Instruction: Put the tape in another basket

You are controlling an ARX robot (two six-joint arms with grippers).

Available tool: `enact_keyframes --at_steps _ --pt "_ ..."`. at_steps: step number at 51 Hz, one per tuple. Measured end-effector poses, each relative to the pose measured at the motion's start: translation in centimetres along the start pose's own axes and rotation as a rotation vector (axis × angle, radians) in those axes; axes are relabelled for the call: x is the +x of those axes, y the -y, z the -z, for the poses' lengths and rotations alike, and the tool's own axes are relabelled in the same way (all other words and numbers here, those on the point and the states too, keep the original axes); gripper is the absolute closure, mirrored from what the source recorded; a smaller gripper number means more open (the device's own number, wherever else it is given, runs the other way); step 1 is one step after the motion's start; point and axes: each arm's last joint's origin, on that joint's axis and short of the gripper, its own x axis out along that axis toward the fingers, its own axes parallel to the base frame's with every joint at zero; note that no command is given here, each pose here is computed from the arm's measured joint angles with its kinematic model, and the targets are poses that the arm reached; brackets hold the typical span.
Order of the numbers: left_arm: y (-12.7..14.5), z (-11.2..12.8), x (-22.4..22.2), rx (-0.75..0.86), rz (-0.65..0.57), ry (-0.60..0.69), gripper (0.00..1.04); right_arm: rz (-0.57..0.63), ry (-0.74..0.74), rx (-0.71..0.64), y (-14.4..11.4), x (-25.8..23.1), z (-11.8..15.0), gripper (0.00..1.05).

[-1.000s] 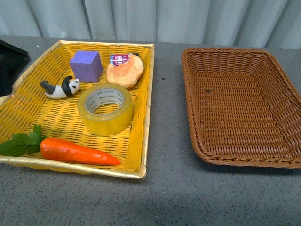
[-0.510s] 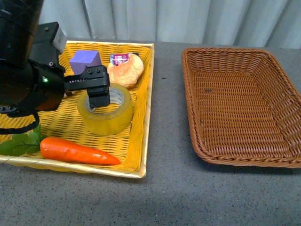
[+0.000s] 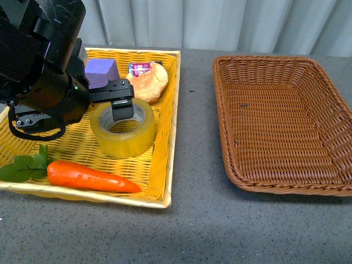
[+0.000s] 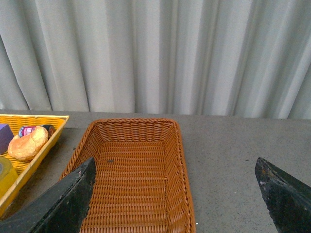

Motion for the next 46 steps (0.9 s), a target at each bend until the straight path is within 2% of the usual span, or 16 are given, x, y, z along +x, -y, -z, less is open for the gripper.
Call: enact_keyframes --at_steps 4,14,24,39,46 --pt "0.0 0.0 0.1 0.007 -0.006 -0.013 0.19 0.000 0.000 0.000 0.0 0.0 0.0 0.09" --pt "0.1 0.5 0.5 0.018 -0.008 -0.050 0.62 0.000 0.000 0.000 0.0 0.0 0.0 0.09" --pt "0.4 0.5 0.4 0.025 -0.006 -0.047 0.86 0.000 0.000 0.000 0.0 0.0 0.0 0.09" --pt "0.9 0.1 -0.2 0.113 -0.004 -0.010 0.88 0.000 0.000 0.000 0.0 0.0 0.0 0.09" --pt "2.1 -1.6 -2.5 0.222 0.115 0.059 0.88 0.000 0.000 0.000 0.0 0.0 0.0 0.09"
